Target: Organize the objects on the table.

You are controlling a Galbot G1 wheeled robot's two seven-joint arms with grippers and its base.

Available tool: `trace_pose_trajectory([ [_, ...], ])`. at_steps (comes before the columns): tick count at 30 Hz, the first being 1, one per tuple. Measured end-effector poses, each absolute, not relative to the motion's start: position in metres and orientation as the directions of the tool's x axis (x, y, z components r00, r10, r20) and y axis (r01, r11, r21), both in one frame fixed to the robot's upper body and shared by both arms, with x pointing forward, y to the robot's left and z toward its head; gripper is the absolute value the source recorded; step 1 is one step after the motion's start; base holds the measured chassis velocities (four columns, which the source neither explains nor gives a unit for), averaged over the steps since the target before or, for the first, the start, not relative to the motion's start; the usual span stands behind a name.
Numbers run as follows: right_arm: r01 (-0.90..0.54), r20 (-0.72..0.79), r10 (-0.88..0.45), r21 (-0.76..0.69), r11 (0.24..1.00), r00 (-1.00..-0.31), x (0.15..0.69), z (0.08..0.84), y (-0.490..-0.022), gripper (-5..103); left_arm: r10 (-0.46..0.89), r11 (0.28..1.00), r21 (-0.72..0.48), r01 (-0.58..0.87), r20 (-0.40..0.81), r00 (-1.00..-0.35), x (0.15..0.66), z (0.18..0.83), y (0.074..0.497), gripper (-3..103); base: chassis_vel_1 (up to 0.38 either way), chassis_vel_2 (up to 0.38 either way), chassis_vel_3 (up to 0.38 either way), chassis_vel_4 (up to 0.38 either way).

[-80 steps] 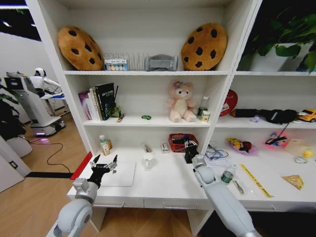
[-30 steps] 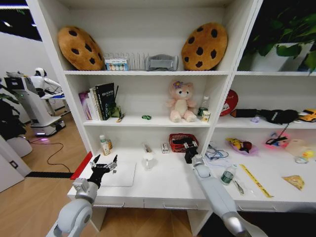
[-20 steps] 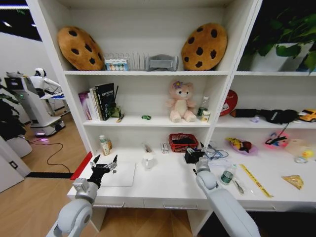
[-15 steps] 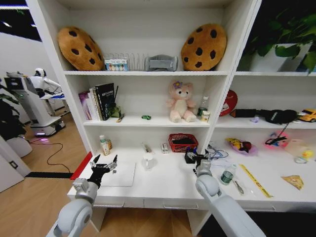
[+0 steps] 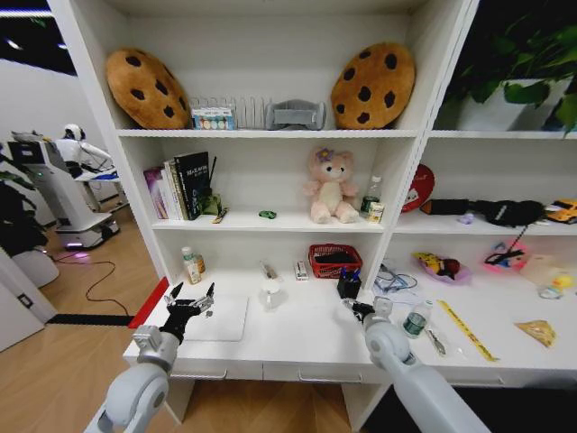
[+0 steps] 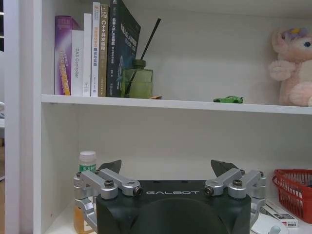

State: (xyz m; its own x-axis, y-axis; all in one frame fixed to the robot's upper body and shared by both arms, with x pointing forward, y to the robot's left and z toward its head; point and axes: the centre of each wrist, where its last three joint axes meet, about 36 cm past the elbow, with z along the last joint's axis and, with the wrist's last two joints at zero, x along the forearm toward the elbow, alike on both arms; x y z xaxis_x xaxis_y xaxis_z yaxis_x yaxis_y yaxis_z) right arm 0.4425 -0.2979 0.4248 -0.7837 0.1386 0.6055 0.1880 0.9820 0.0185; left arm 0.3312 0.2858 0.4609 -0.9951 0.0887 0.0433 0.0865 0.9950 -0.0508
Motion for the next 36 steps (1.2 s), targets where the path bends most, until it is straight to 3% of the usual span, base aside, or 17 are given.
trace_pose_trajectory([
  [6, 0.044, 0.663, 0.021, 0.017, 0.999, -0.749, 0.456, 0.421, -0.333, 100, 0.089, 0.995, -0.051, 0.086, 0.043, -0.995, 0.331, 0.461, 0.286, 100, 0.0, 0.0, 0.0, 0.0],
  [23, 0.107, 0.708, 0.037, 0.054, 0.993, -0.705, 0.472, 0.405, -0.332, 100, 0.089, 0.995, -0.051, 0.086, 0.043, -0.995, 0.331, 0.461, 0.286, 100, 0.0, 0.0, 0.0, 0.0],
  [28, 0.113, 0.708, 0.043, 0.052, 0.992, -0.705, 0.475, 0.405, -0.335, 91, 0.089, 0.995, -0.051, 0.086, 0.043, -0.995, 0.331, 0.461, 0.286, 100, 0.0, 0.0, 0.0, 0.0],
  [31, 0.119, 0.71, 0.051, 0.047, 0.992, -0.703, 0.478, 0.404, -0.339, 78, 0.089, 0.995, -0.051, 0.086, 0.043, -0.995, 0.331, 0.461, 0.286, 100, 0.0, 0.0, 0.0, 0.0],
  [36, 0.123, 0.715, 0.05, 0.05, 0.991, -0.697, 0.48, 0.401, -0.341, 67, 0.089, 0.995, -0.051, 0.086, 0.043, -0.995, 0.331, 0.461, 0.286, 100, 0.0, 0.0, 0.0, 0.0],
])
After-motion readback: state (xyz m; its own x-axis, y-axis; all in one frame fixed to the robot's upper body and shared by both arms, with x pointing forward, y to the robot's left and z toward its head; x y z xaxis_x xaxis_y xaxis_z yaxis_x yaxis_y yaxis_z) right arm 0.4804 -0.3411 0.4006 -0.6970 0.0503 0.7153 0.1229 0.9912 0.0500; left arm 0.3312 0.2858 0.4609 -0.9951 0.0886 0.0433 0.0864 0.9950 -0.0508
